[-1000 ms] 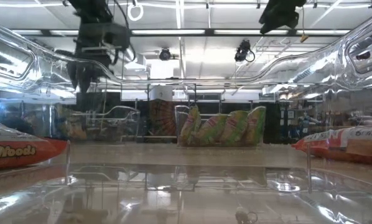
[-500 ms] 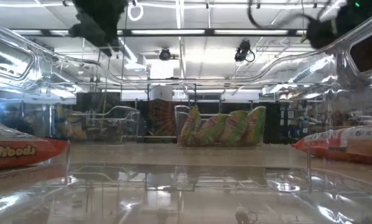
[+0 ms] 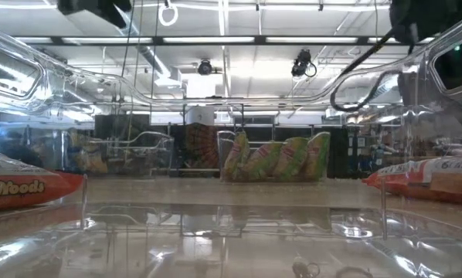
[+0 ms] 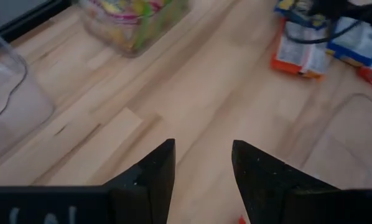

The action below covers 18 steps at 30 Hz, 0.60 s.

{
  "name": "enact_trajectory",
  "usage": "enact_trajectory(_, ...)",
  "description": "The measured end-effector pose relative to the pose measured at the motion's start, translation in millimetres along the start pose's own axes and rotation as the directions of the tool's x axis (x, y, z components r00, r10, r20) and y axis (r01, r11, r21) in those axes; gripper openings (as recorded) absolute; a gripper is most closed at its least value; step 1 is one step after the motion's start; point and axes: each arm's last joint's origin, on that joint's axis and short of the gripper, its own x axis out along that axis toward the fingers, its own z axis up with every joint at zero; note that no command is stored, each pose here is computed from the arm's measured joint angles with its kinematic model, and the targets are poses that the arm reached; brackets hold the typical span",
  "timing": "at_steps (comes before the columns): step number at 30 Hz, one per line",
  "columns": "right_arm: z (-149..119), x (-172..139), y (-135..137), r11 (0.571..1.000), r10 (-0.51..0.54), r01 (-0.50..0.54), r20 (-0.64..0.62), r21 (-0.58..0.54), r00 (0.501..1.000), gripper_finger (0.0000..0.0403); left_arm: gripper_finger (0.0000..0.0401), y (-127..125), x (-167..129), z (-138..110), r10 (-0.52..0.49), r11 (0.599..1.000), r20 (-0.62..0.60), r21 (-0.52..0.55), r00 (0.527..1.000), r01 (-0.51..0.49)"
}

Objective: Sort Maruchan noodles
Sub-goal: Put the blue noodle pack into the top left transparent bin

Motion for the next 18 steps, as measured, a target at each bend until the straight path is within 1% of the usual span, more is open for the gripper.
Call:
enact_trajectory(2, -2.6, 8.2, 7.4, 0.999, 0.037, -0.037, -0.014, 0.009, 0.999, 0.0185, 0.0164, -4.2, -5.1, -5.4, -0.011, 1.0, 0.024, 0.018, 1.0, 0.01)
enact_trajectory(6, -4.6, 20.1, 10.9, 0.998, -0.018, 0.016, 0.026, 0.06, 1.0, 0.0178, 0.0164, -9.0, -12.8, -12.3, -0.007, 1.0, 0.094, 0.001, 0.996, 0.007)
enact_trajectory(9, -4.7, 23.7, 13.1, 0.997, -0.044, 0.042, 0.039, 0.068, 0.998, 0.0155, 0.0164, -11.0, -17.1, -15.3, 0.001, 1.0, 0.148, -0.008, 0.989, 0.0)
enact_trajectory(12, -4.1, 25.2, 13.6, 0.997, -0.065, 0.063, 0.042, 0.051, 0.997, 0.0109, 0.0164, -11.7, -17.9, -15.4, 0.003, 1.0, 0.168, -0.007, 0.986, -0.002)
enact_trajectory(14, -3.6, 25.0, 12.6, 0.996, -0.071, 0.069, 0.054, 0.049, 0.996, 0.0064, 0.0164, -12.1, -17.8, -14.5, 0.006, 1.0, 0.186, 0.005, 0.983, -0.007)
enact_trajectory(16, -2.5, 22.1, 11.1, 0.998, -0.05, 0.047, 0.081, 0.043, 0.995, 0.0021, 0.0164, -12.9, -18.3, -13.3, 0.005, 1.0, 0.205, 0.012, 0.979, -0.007)
enact_trajectory(17, -2.0, 17.2, 10.3, 0.999, -0.037, 0.033, 0.099, 0.036, 0.994, 0.0012, 0.0164, -13.0, -19.3, -12.4, -0.003, 1.0, 0.212, 0.008, 0.977, 0.002)
enact_trajectory(18, -1.3, 8.4, 8.8, 0.999, -0.02, 0.016, 0.118, 0.033, 0.993, 0.0011, 0.0165, -12.5, -21.2, -11.1, -0.015, 1.0, 0.219, 0.0, 0.976, 0.016)
